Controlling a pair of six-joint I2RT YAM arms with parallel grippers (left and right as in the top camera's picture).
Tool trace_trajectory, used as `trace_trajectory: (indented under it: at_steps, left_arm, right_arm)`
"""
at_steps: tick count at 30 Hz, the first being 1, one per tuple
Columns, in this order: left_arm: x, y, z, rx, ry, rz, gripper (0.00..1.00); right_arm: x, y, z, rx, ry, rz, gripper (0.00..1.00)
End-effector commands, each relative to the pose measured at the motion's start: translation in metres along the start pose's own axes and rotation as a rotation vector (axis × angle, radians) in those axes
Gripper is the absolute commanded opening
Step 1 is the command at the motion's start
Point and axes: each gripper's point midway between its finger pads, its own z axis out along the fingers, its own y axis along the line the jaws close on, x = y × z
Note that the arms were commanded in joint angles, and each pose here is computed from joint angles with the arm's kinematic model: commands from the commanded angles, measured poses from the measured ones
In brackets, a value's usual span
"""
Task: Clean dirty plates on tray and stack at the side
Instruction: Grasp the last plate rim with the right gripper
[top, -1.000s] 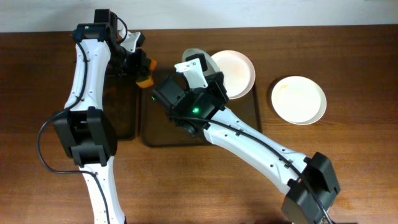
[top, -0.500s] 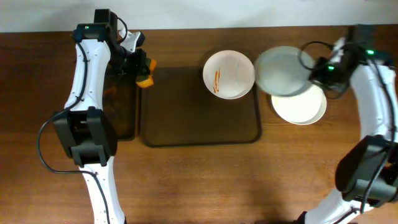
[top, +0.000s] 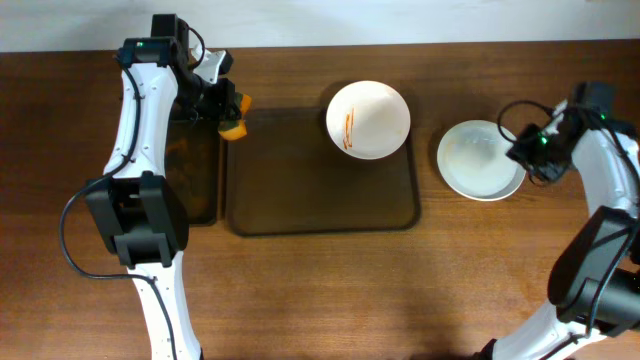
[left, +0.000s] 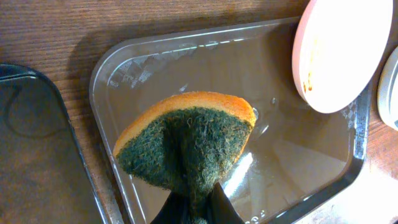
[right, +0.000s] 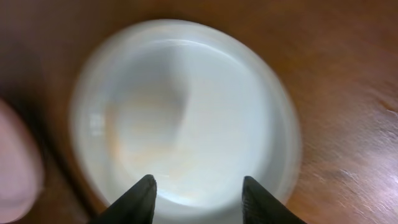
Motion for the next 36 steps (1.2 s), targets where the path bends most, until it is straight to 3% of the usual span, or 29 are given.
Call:
trace_trajectory:
  at_steps: [1,3,7,11,19,22,23,25,28,30,36]
  left_arm:
    - [-0.008,-0.004,-0.006,0.001,-0.031,0.03,0.0]
    - [-0.007,-0.004,-0.006,0.001,-0.03,0.029,0.0]
    - [-0.007,-0.004,-0.006,0.001,-0.03,0.029,0.0]
    - [-0.007,-0.004,-0.006,0.001,-0.03,0.029,0.0]
    - [-0.007,-0.004,-0.006,0.002,-0.03,0.029,0.0]
    - [-0.007,-0.004,-0.006,0.002,-0.03,0.029,0.0]
    - [-0.007,-0.004,-0.006,0.002,-0.03,0.029,0.0]
    - [-0.007,-0.004,-0.006,0.001,-0.029,0.029,0.0]
    - [-0.006,-0.001,-0.006,-0.017,-0.024,0.027,0.0]
    - [-0.007,-0.001,-0.006,-0.017,-0.028,0.029,0.0]
    - [-0.008,-0.001,-0.006,-0.017,-0.031,0.03,0.0]
  right_arm:
    - [0.018,0.102,0.003,-0.114,-0.008,-0.142,0.47]
    - [0.035,0.127,0.019,0.006,-0.052,-0.04,0.49]
    - [0.063,0.179,0.054,-0.01,-0.076,-0.094,0.49]
    - [0.082,0.178,0.087,0.021,-0.023,-0.118,0.49]
    - [0.14,0.208,0.103,0.027,0.059,-0.291,0.04]
    - [0.167,0.21,0.101,0.018,0.148,-0.351,0.04]
    - [0.183,0.216,0.098,-0.021,0.212,-0.405,0.06]
    - [0.191,0.218,0.085,-0.047,0.253,-0.489,0.39]
    - [0.153,0.244,0.044,-0.103,0.193,-0.699,0.57]
    - [0.131,0.269,0.03,-0.169,0.093,-0.887,0.6]
    - [0.159,0.299,0.081,-0.354,0.112,-1.2,0.63]
